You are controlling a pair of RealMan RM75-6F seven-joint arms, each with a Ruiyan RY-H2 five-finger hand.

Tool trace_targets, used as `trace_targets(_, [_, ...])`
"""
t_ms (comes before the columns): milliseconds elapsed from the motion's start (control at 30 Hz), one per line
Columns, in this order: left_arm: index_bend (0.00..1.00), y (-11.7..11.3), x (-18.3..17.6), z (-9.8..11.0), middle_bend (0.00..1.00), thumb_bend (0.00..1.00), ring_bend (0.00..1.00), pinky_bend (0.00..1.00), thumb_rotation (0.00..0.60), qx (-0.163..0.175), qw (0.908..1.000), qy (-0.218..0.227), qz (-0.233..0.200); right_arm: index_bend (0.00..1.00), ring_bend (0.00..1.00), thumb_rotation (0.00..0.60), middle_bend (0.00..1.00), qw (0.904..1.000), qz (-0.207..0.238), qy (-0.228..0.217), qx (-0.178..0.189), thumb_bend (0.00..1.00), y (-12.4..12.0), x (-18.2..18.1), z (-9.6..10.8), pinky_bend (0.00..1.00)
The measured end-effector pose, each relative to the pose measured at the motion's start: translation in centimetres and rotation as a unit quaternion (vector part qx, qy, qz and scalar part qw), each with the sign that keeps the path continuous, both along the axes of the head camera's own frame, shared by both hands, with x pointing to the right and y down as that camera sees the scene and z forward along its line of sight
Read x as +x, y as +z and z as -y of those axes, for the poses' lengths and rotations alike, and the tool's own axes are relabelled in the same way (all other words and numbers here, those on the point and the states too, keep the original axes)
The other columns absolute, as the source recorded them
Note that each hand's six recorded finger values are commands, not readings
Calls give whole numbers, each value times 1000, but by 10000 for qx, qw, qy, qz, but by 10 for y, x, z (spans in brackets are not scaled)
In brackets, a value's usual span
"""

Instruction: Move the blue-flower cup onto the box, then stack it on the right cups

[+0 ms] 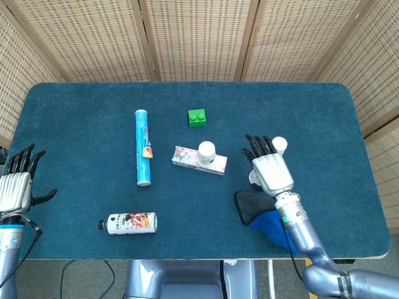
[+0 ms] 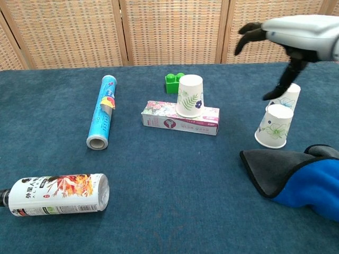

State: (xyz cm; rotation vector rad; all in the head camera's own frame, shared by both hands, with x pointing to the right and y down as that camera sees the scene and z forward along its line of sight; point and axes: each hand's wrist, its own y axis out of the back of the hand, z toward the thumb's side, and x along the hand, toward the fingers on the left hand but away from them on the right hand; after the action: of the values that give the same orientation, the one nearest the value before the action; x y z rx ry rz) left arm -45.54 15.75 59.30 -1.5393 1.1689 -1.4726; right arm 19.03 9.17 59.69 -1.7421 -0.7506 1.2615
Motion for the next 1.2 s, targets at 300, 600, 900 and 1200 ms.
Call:
trace_targets(300, [135, 4, -7, 4, 0, 198, 0, 45, 600, -77, 9999, -51, -130, 237, 0, 600, 17, 9994, -56, -147, -300, 186, 18, -81, 30, 46])
trace_targets(600, [138, 9, -11, 7, 0, 198, 0, 45, 600, -116, 9999, -85, -96, 248, 0, 600, 35, 9991, -355, -44, -244, 194, 39, -109, 60, 72])
trace_targets(900, [141, 13, -7, 6, 0, 198, 0, 45, 600, -201, 9996, 2, -189, 324, 0, 600, 50, 9959, -736, 159, -510, 202, 65, -97, 62, 82])
trace_targets(1200, [143, 14, -5, 6, 0, 198, 0, 45, 600, -206, 9996, 13, -200, 328, 0, 600, 62, 9965, -607, 187, -549, 202, 72, -99, 62, 97])
